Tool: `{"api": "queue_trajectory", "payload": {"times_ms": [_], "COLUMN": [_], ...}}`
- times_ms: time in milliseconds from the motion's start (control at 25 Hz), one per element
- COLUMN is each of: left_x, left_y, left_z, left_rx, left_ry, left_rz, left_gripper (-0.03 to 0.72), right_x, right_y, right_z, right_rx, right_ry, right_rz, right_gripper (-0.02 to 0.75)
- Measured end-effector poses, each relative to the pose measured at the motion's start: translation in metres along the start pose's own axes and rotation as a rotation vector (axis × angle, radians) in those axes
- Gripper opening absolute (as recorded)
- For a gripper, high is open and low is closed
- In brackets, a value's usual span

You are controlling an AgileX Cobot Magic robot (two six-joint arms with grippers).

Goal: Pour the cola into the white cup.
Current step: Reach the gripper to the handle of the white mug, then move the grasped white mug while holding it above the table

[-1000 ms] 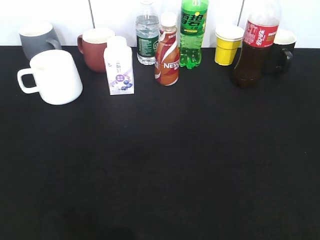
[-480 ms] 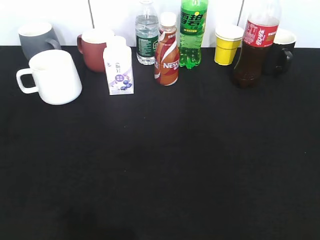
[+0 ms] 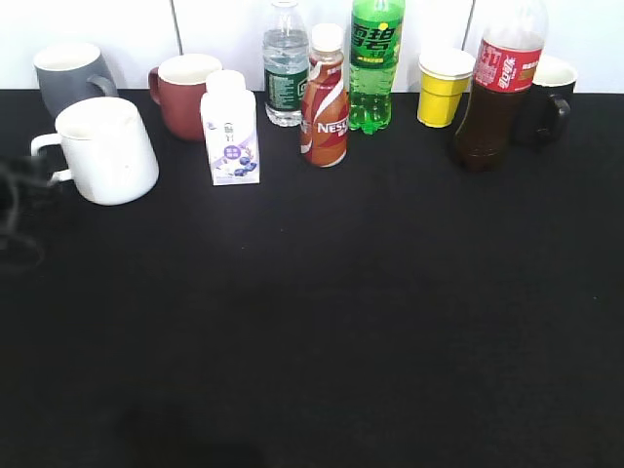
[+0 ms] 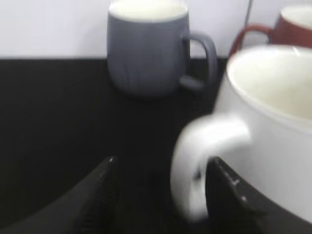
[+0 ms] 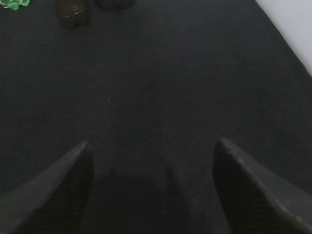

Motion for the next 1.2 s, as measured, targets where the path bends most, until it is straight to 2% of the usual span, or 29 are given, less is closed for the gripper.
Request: {"api": "queue_trajectory", "payload": {"times_ms": [80, 160, 200, 280, 320, 480, 560, 640, 800, 920, 1040, 1120, 1200], "left_x": [0.000, 0.000, 0.000, 0.001, 0.000, -0.003, -0.004, -0.006, -0.026, -0.037, -0.066, -0.084, -0.095], "left_y": [-0.001, 0.001, 0.002, 0.001, 0.001, 0.002, -0.003, -0.027, -0.071, -0.079, -0.075, -0.075, -0.074], "left_z": [-0.016, -0.033, -0.039, -0.044, -0.044, -0.034, -0.011, 0.020, 0.081, 0.101, 0.108, 0.112, 0.116], "left_rx": [-0.011, -0.017, -0.020, -0.035, -0.037, -0.055, -0.060, -0.123, -0.185, -0.190, -0.185, -0.190, -0.190], "left_ry": [0.001, 0.001, 0.001, 0.001, 0.001, 0.022, 0.027, 0.042, 0.168, 0.254, 0.406, 0.476, 0.520], "left_rz": [-0.001, -0.002, -0.002, -0.002, -0.005, -0.019, -0.023, -0.037, -0.155, -0.097, -0.131, -0.142, -0.151], "left_gripper": [0.404, 0.336, 0.281, 0.099, 0.050, 0.043, 0.043, 0.042, 0.042, 0.041, 0.041, 0.041, 0.041], "right_x": [0.000, 0.000, 0.000, 0.000, 0.000, 0.000, 0.000, 0.000, 0.000, 0.000, 0.000, 0.004, 0.010], "right_y": [0.000, 0.000, 0.000, 0.000, 0.000, 0.000, 0.000, 0.000, 0.000, 0.000, 0.000, -0.014, -0.049], "right_z": [0.000, 0.000, 0.000, 0.000, 0.000, 0.000, 0.000, 0.000, 0.000, 0.000, 0.000, 0.002, -0.004], "right_rx": [0.000, 0.000, 0.000, 0.000, 0.000, 0.000, 0.000, 0.000, 0.000, 0.000, 0.000, -0.069, -0.245], "right_ry": [0.000, 0.000, 0.000, 0.000, 0.000, 0.000, 0.000, 0.000, 0.000, 0.000, 0.000, -0.023, -0.063], "right_rz": [0.000, 0.000, 0.000, 0.000, 0.000, 0.000, 0.000, 0.000, 0.000, 0.000, 0.000, -0.008, -0.022], "right_gripper": [0.585, 0.585, 0.585, 0.585, 0.585, 0.585, 0.585, 0.585, 0.585, 0.585, 0.585, 0.585, 0.585]}}
Point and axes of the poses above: a point on each arm's last joint axis where the gripper is mounted, z pointing back along that axis away from the gripper, x along the wrist's bending axis when the last joint is at zero, y = z × x, the point moved 5 cm from there along -z, pointing out along that axis toward the gripper, and after that the axes turned 4 degrees about -z, right-handed, at the moved point
